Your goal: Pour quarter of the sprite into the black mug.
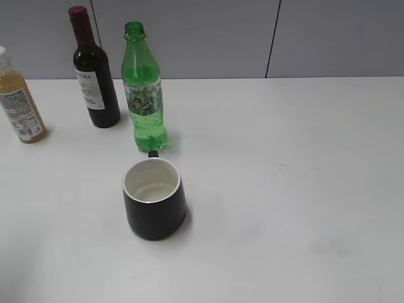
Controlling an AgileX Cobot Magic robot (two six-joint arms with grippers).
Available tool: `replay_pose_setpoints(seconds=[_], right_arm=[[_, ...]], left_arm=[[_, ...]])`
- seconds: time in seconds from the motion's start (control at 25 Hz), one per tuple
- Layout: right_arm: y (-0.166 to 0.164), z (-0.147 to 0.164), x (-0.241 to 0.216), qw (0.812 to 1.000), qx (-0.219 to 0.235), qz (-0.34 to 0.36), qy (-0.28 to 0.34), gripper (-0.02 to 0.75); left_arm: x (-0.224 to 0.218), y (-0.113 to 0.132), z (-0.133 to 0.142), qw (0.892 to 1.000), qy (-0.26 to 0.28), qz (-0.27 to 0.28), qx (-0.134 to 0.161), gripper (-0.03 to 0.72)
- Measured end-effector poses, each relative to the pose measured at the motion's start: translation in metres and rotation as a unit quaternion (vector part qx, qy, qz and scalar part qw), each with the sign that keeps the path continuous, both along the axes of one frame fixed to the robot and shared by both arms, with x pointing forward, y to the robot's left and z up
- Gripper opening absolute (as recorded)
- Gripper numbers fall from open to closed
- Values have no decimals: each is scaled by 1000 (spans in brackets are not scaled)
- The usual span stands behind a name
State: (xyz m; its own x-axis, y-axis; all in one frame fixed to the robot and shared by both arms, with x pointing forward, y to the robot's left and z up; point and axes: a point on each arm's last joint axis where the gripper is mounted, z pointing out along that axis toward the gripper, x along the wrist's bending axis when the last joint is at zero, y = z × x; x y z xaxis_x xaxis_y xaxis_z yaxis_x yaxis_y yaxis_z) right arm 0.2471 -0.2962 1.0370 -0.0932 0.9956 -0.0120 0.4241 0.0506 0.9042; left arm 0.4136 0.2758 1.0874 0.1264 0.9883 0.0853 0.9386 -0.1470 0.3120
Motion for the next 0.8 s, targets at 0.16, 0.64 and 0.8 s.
replay_pose_setpoints(seconds=[0.16, 0.64, 0.8], right_arm=[[0, 0, 0, 1000, 0, 0, 0, 589], [0, 0, 0, 1000, 0, 0, 0, 589], [0, 0, 0, 1000, 0, 0, 0, 589]], left_arm=[[-29, 12, 5, 999, -45, 25, 16, 493], [-116, 23, -22, 988, -140, 45, -53, 490], [-136, 22, -31, 970, -217, 35, -101, 490]])
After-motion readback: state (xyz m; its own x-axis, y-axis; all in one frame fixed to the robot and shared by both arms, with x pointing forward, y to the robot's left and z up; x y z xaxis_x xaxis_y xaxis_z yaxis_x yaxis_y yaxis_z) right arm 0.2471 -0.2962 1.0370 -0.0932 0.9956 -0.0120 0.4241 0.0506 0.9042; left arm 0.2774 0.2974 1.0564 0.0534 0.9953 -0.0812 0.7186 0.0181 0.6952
